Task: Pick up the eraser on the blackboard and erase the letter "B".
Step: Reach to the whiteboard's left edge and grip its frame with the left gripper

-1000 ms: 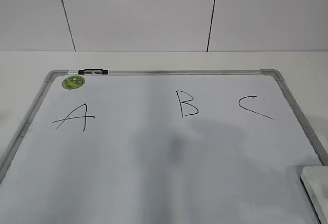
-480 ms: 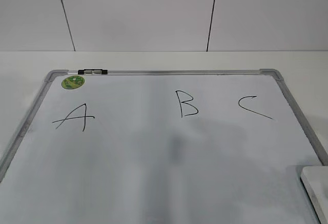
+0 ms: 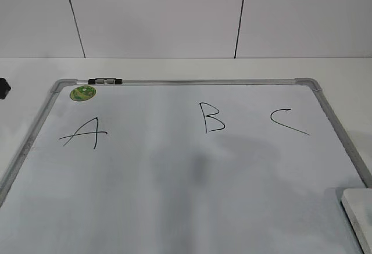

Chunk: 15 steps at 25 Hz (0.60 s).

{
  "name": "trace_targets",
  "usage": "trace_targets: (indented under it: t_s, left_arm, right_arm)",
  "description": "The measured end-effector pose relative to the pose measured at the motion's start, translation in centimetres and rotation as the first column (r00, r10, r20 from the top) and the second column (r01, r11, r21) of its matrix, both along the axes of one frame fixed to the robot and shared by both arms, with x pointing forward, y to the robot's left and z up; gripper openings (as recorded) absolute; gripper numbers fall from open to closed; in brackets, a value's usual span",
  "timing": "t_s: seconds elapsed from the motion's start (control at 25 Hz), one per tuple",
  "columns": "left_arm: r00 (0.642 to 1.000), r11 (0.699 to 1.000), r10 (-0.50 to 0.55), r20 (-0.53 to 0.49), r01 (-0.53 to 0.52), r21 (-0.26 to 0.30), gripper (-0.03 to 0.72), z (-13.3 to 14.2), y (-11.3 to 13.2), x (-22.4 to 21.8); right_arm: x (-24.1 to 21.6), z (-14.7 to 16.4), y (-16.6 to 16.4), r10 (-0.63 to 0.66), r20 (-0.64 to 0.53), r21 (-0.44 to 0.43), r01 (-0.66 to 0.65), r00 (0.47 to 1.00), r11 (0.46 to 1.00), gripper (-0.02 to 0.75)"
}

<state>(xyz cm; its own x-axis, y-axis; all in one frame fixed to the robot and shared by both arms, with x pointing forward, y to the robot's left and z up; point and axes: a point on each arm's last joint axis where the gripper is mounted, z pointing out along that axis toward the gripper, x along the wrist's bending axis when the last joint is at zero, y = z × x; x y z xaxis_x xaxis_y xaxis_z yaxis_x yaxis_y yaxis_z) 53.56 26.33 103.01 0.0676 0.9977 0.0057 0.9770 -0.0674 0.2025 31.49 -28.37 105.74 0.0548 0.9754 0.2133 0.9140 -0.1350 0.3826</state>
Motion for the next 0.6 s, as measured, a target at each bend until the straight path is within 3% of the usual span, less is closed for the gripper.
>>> trace_targets:
  t_s: [0.36, 0.6]
  left_arm:
    - [0.995, 1.000, -0.007, -0.103, 0.009, 0.024, 0.238, -5.3, -0.4, 3.5]
    - [0.995, 0.999, -0.013, -0.101, 0.016, 0.029, 0.238, -7.0, -0.5, 4.4]
  right_arm:
    - [0.0, 0.0, 0.0, 0.000, 0.000, 0.000, 0.000, 1.000, 1.000, 0.584]
    - [0.0, 0.0, 0.0, -0.001, 0.002, -0.002, 0.001, 1.000, 1.000, 0.584]
